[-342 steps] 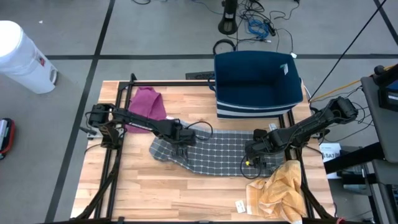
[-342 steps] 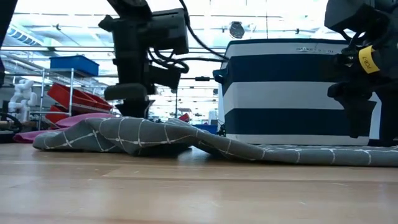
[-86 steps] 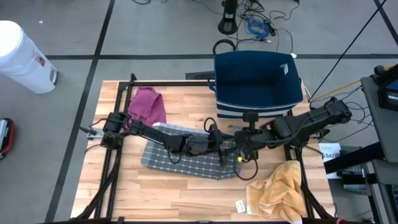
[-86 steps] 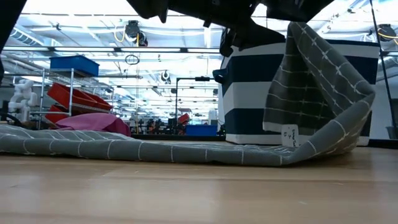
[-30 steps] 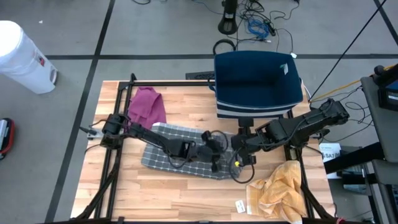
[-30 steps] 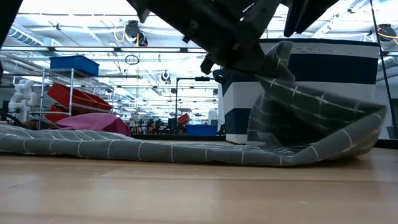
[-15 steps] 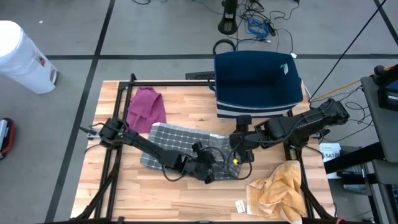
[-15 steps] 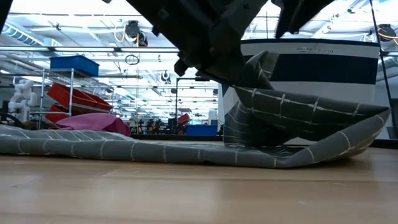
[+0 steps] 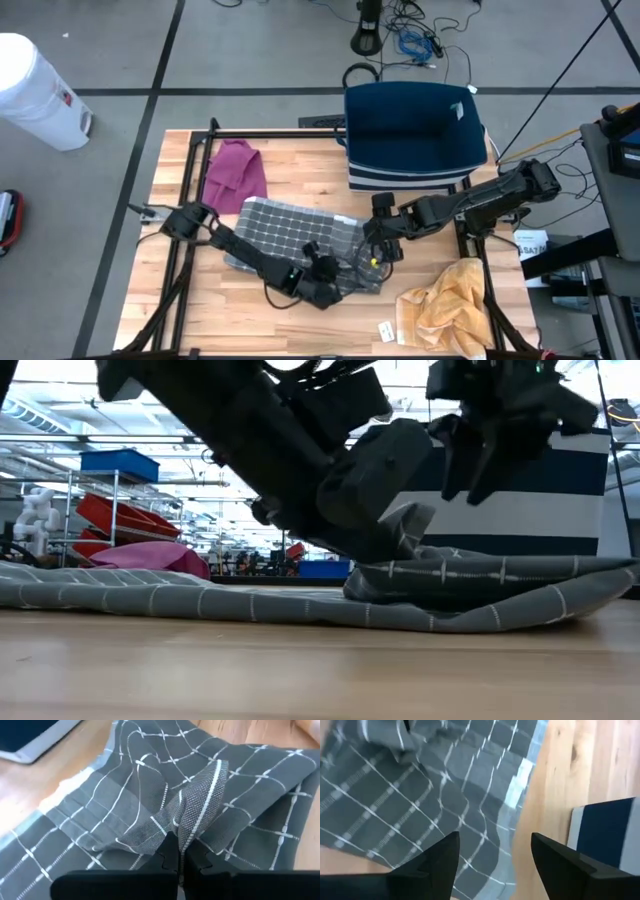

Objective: Fold towel
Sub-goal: Fold the gray checkered towel

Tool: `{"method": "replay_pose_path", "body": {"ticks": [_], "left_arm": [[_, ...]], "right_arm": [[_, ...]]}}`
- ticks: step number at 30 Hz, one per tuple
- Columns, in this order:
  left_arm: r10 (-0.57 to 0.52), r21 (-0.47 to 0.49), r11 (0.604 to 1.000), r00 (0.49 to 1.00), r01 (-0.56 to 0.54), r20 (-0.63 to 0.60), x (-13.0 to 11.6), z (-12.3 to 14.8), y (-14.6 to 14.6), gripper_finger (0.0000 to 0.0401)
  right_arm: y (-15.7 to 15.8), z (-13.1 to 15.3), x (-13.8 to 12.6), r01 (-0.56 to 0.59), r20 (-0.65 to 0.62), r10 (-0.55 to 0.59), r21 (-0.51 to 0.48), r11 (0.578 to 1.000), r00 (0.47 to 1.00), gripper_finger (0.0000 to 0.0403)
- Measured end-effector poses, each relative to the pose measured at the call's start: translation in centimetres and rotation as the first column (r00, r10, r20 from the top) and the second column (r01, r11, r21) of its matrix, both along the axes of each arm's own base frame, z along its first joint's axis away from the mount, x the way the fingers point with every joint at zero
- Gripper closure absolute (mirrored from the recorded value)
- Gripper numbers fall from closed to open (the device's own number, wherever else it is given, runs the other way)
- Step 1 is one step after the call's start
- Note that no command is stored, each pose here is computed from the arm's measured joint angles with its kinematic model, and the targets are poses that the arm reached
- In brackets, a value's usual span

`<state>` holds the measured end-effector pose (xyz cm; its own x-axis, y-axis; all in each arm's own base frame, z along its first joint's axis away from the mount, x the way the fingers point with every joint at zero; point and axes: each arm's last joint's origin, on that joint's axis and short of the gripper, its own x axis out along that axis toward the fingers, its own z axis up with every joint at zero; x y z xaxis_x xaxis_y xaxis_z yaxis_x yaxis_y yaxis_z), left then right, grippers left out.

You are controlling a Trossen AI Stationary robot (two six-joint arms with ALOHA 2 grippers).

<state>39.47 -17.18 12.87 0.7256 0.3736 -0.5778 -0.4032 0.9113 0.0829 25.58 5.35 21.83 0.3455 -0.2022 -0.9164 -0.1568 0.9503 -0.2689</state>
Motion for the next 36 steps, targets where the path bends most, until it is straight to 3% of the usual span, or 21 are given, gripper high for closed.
{"method": "replay_pose_path", "body": {"ticks": [8,17,22,30,36], "left_arm": [[0.076,0.012,0.997,0.993,-0.077,0.085,-1.2,0.1,-2.1,0.0401],[0.218,-0.104,0.973,0.971,-0.208,0.094,-2.8,-1.1,-2.4,0.0401],[0.316,-0.199,0.936,0.942,-0.291,0.112,-4.3,-3.0,-2.1,0.0401],[0.334,-0.223,0.928,0.931,-0.298,0.150,-4.8,-3.2,-2.4,0.0401],[0.335,-0.221,0.929,0.929,-0.298,0.156,-4.8,-3.2,-2.4,0.0401]], "right_arm": [[-1.7,-1.6,1.0,-0.091,0.095,0.085,0.062,0.994,0.992,0.0172],[-5.0,-2.6,2.7,-0.154,0.319,0.097,0.161,0.975,0.943,0.0172],[-6.5,-4.3,3.3,-0.184,0.282,0.123,0.202,0.962,0.951,0.0172],[-7.6,-7.4,4.7,-0.221,0.254,0.174,0.171,0.960,0.952,0.0172],[-8.8,-8.7,6.3,-0.241,0.291,0.172,0.219,0.945,0.941,0.0172]]}}
